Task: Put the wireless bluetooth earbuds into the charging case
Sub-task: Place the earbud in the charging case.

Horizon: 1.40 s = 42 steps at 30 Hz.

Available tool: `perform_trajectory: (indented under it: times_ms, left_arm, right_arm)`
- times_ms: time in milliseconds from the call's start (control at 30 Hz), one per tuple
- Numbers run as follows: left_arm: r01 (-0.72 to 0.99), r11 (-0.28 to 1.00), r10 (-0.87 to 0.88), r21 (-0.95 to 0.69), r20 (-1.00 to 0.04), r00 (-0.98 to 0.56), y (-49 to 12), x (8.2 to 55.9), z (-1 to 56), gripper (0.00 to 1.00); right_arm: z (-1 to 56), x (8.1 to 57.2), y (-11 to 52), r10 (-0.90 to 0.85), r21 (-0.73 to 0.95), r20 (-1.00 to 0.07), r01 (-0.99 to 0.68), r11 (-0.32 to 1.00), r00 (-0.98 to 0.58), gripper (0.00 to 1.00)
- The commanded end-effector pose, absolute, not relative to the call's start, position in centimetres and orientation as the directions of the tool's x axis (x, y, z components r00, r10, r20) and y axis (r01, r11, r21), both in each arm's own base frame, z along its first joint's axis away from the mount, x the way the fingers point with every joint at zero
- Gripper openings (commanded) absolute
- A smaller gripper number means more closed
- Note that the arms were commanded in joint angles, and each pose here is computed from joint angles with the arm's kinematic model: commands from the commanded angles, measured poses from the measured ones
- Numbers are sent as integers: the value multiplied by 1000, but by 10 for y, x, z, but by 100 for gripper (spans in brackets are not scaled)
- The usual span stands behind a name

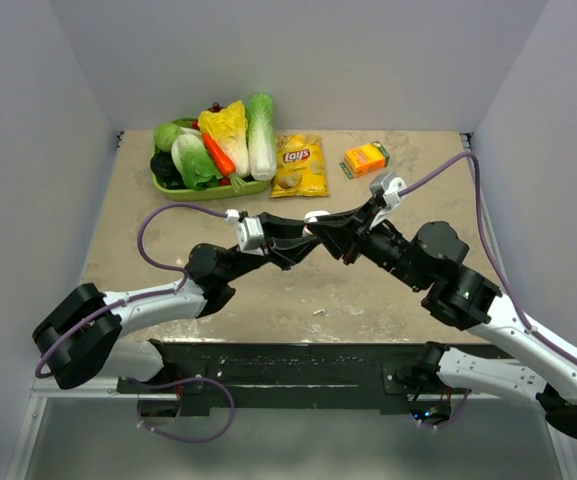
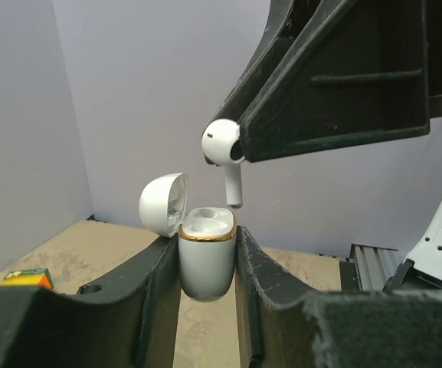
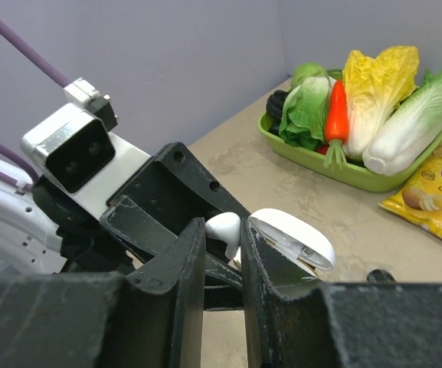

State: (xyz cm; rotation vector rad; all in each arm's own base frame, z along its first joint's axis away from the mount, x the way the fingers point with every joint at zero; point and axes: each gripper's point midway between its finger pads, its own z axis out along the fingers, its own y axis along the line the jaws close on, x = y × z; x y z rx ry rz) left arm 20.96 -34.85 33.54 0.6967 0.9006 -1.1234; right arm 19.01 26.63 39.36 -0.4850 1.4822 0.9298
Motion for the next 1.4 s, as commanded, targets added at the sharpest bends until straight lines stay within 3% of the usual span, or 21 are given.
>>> perform_trajectory:
  times_ms: [0, 1067, 1200, 1267, 1367]
  left_arm:
    - [897, 375, -785, 236, -434, 442, -274, 151, 458, 0]
    - [897, 385, -784, 217, -436, 442, -272, 153, 457, 0]
    - [898, 384, -782, 214, -442, 440, -272, 154, 455, 0]
    - [897, 387, -782, 213, -440, 442, -271, 154, 455, 0]
    - [898, 389, -779, 207, -446, 441, -271, 155, 452, 0]
  right_arm:
    - [398, 200, 264, 253, 256, -960, -742, 620, -121, 0]
    - [370, 205, 275, 216, 275, -960, -735, 620, -177, 0]
    - [374, 207, 271, 236, 293, -955, -715, 635, -182, 34]
    - [379, 208, 268, 251, 300, -952, -706, 642, -177, 44]
    - [384, 210, 264, 267, 310, -948, -689, 655, -173, 47]
